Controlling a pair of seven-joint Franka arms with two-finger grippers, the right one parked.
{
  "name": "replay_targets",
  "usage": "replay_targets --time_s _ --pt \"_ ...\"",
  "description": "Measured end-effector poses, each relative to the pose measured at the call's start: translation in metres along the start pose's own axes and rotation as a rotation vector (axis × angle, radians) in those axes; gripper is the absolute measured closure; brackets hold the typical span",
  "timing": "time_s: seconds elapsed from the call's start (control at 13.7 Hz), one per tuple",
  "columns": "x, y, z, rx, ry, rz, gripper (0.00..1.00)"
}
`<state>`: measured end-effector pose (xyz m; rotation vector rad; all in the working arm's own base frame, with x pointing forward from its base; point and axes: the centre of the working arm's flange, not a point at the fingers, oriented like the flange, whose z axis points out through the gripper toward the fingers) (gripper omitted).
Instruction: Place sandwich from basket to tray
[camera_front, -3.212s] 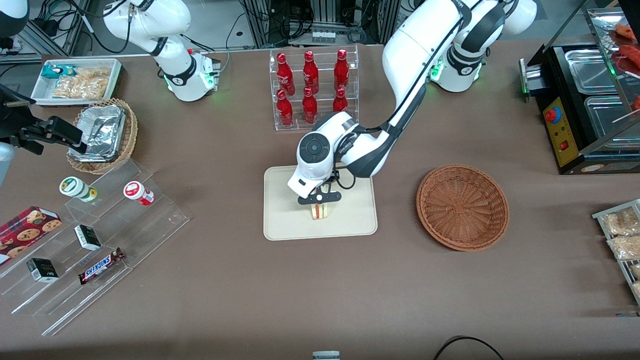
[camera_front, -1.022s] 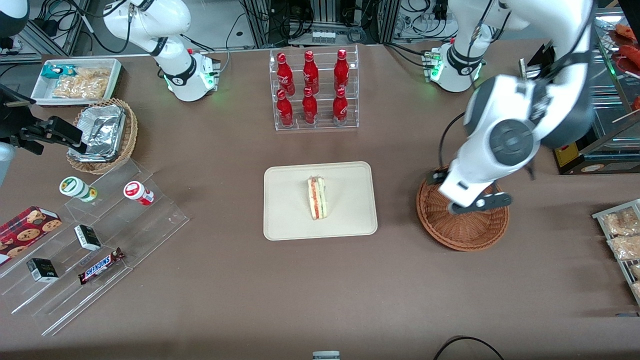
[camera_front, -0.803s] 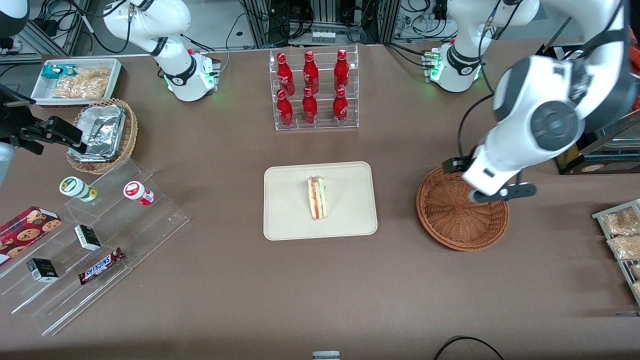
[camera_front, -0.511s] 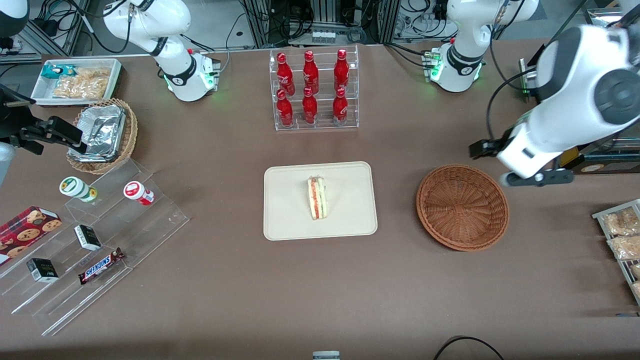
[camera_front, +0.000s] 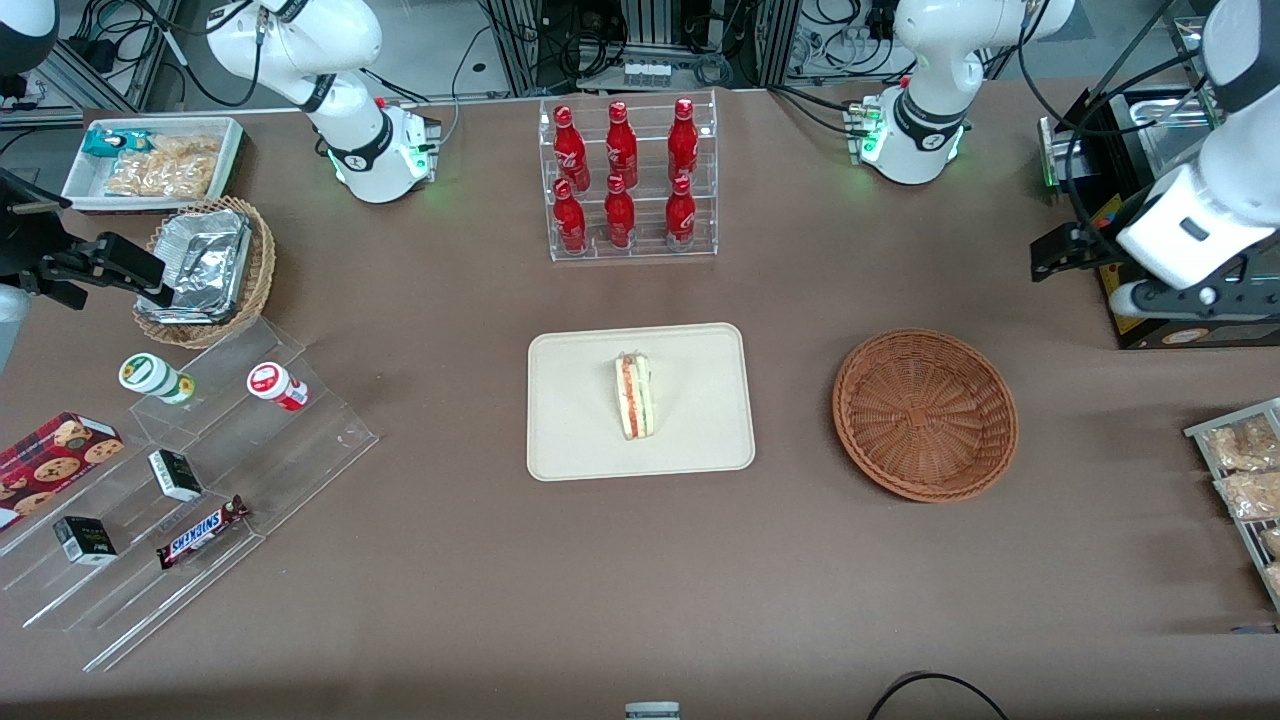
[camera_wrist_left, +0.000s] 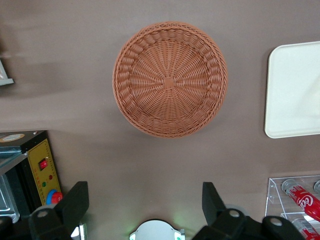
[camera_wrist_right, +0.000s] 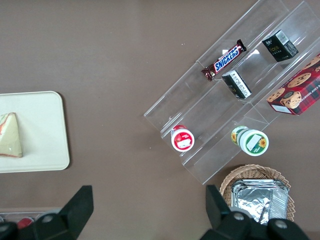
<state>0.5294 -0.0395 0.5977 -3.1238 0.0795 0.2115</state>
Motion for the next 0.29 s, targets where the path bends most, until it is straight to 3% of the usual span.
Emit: replay_targets --time_s 0.29 --pt "-0.004 -0.015 -0.016 0.009 0.039 -0.023 0.0"
